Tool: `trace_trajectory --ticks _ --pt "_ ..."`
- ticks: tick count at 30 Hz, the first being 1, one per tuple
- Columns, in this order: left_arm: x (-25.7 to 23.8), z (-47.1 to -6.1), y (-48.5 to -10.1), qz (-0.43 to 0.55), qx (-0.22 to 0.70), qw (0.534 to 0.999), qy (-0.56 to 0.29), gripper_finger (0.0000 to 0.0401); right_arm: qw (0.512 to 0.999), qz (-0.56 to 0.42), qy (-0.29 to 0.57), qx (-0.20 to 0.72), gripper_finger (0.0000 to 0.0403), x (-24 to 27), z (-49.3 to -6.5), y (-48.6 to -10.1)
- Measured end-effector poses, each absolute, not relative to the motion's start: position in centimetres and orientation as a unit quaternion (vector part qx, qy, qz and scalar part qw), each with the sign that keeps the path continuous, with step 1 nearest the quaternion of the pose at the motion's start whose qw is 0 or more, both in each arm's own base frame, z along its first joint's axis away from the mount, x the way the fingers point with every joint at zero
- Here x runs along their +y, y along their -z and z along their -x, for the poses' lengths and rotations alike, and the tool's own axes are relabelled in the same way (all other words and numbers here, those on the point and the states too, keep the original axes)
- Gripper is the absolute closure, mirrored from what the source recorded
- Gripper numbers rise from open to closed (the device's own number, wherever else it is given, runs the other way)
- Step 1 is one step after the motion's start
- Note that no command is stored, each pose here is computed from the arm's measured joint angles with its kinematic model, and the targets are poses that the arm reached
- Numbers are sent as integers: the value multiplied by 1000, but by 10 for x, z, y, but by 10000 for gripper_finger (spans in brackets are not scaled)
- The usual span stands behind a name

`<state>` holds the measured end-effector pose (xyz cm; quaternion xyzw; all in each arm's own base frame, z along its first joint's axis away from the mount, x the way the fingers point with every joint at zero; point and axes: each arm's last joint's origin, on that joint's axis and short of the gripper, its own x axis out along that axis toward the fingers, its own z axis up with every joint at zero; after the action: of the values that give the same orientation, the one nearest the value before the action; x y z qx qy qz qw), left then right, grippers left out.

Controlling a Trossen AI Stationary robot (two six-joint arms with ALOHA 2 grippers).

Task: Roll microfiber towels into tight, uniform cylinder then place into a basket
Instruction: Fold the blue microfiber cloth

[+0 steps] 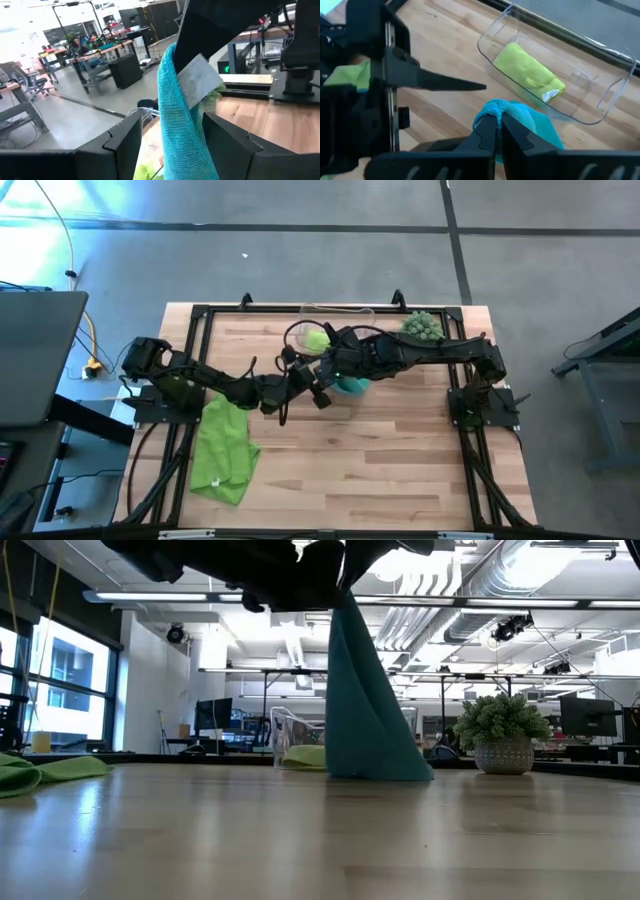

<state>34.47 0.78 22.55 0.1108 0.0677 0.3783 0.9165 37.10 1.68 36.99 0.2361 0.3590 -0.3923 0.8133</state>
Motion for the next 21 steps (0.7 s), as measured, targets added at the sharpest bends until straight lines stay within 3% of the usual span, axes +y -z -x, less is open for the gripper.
trace_trajectory --ticks 10,21 --pt "10 -338 -205 -117 159 887 -418 204 819 -208 381 376 402 17 -370 -370" --pt "10 -325 -179 -53 237 867 -435 204 823 -189 372 385 402 17 -370 -370"
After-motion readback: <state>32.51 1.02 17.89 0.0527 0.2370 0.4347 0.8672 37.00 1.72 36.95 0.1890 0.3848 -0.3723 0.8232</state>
